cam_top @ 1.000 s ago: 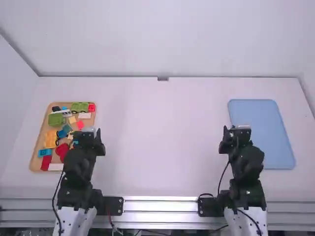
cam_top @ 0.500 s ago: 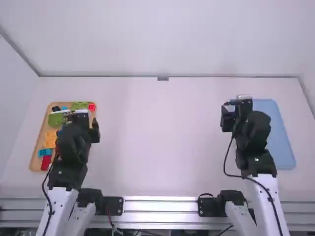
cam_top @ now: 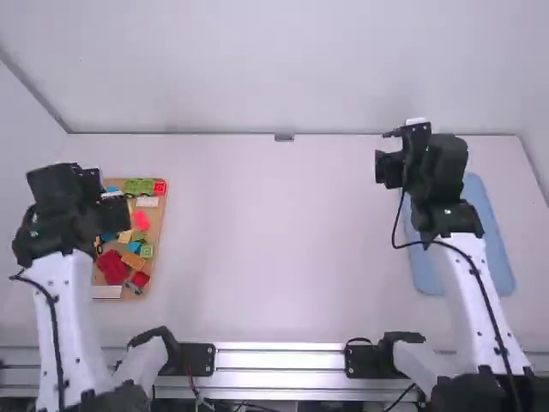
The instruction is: Assemble lego blocks to make yellow taxi
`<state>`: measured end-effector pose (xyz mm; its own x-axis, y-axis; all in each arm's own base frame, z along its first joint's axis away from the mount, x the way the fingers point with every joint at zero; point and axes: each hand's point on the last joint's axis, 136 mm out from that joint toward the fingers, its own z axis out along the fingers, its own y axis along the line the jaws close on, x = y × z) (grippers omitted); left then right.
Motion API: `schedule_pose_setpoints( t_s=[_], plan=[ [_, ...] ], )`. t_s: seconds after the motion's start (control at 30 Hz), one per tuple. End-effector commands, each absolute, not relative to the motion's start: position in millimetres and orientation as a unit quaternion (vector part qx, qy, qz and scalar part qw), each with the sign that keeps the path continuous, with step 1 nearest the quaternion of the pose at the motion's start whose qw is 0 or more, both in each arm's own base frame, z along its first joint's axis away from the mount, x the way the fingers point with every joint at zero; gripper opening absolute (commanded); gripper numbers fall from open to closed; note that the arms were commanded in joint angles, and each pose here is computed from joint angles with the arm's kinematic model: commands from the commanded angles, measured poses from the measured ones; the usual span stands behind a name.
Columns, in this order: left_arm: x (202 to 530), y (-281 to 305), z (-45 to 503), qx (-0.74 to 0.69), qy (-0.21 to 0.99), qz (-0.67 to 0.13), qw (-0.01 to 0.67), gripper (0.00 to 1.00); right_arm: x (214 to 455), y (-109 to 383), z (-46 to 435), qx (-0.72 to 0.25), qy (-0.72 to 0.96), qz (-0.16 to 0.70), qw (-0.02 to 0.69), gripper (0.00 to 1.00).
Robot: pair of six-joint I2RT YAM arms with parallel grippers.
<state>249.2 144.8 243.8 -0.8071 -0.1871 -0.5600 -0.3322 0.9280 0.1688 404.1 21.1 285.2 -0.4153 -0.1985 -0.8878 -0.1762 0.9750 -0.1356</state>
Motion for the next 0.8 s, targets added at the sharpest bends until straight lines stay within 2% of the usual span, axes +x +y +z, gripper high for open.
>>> schedule_pose_setpoints(
  t_s=[0.0,0.03,0.1,0.37,0.47,0.63,0.77],
  plan=[
    [251.6,172.9,245.9,-0.129,0.952,0.138,0.239,0.88,419.5,26.7,303.6,-0.125,0.830,-0.011,0.544,0.88],
    [250.8,175.6,244.1,-0.130,0.955,0.136,0.231,0.89,421.0,26.3,304.3,-0.125,0.829,-0.011,0.545,0.88],
    [241.6,198.8,227.3,-0.126,0.972,0.120,0.160,0.92,432.2,27.2,305.8,-0.129,0.829,-0.012,0.543,0.91],
    [230.0,264.4,160.1,-0.131,0.988,0.067,0.037,0.97,451.2,29.3,303.9,-0.136,0.834,-0.012,0.535,0.97],
    [221.8,294.6,126.7,-0.145,0.986,0.083,-0.010,0.99,454.6,31.1,303.4,-0.139,0.834,-0.011,0.534,0.97],
    [228.8,321.3,98.5,-0.135,0.984,0.114,-0.027,0.99,455.3,30.2,303.2,-0.139,0.835,-0.012,0.533,0.98],
    [245.1,309.7,85.4,-0.086,0.994,0.065,0.003,0.99,455.3,30.2,303.0,-0.139,0.835,-0.011,0.533,0.98]
  ],
)
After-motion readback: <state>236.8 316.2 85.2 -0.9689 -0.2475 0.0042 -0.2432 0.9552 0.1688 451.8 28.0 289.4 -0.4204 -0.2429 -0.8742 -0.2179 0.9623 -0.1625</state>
